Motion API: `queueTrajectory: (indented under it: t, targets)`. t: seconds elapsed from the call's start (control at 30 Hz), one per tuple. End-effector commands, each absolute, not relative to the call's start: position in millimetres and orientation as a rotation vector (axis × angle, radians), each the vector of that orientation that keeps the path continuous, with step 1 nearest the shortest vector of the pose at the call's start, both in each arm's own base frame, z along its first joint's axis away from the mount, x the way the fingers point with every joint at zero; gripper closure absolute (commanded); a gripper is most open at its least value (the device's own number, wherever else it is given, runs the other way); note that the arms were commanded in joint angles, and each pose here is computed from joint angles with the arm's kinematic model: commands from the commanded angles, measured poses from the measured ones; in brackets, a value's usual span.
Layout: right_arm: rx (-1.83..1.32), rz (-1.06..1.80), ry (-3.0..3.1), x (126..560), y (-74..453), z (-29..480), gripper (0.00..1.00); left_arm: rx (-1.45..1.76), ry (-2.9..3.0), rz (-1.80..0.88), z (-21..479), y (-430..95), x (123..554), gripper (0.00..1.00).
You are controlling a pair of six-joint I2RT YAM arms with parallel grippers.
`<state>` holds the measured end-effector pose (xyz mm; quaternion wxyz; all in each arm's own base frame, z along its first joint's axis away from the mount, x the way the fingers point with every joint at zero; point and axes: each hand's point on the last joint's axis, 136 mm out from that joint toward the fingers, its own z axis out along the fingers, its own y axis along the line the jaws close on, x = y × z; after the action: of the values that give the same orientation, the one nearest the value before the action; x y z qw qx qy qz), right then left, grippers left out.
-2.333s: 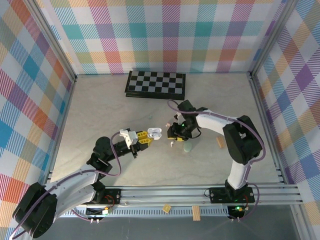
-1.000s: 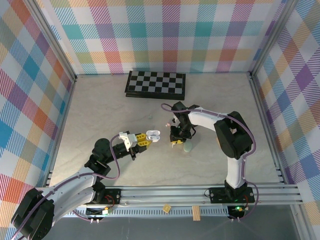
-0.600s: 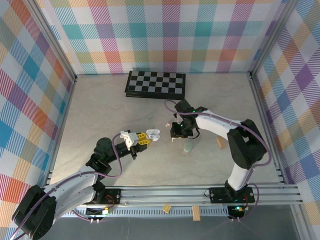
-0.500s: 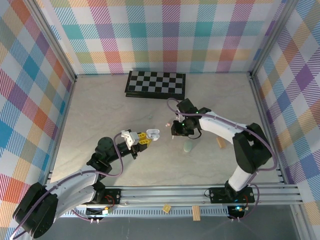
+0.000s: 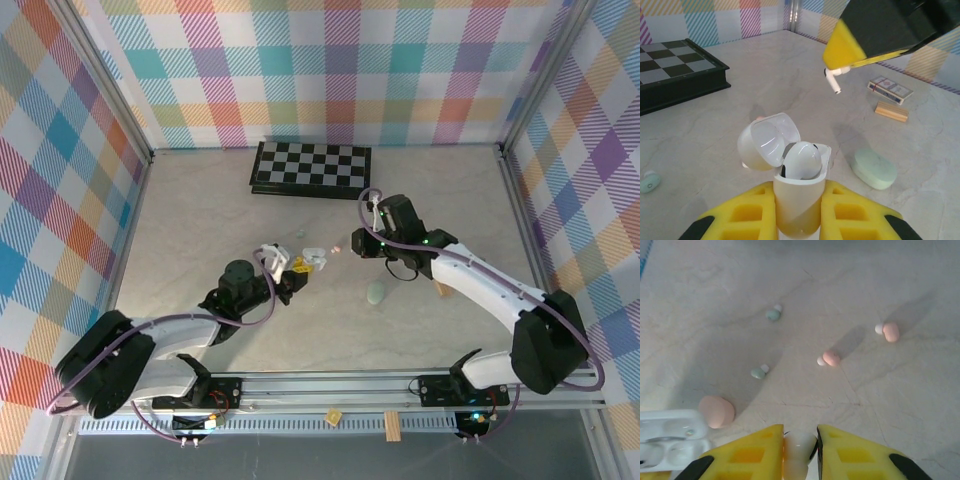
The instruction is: Insert wireless bluetooth earbuds into charging case
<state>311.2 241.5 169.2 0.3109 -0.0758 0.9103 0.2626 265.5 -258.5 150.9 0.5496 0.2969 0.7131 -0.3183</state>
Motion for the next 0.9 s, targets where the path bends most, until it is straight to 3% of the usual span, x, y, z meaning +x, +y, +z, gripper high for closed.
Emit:
queueTrajectory:
  t: [0.0, 0.4, 0.87]
  targets:
    - [-0.215, 0.727, 2.311, 317.1, 244.3, 185.9, 0.78, 0.625, 1.614, -0.782, 175.7, -273.4, 277.1, 1.0]
    - [-0.224, 0.76, 2.309, 315.9, 248.8, 181.8, 0.78, 0.562, 1.606, -0.876, 176.5, -319.5, 285.7, 1.0]
    - [-0.233, 0.726, 2.349, 313.1, 245.1, 167.3, 0.78, 0.487, 1.627, -0.861, 178.9, -321.1, 299.5, 1.0]
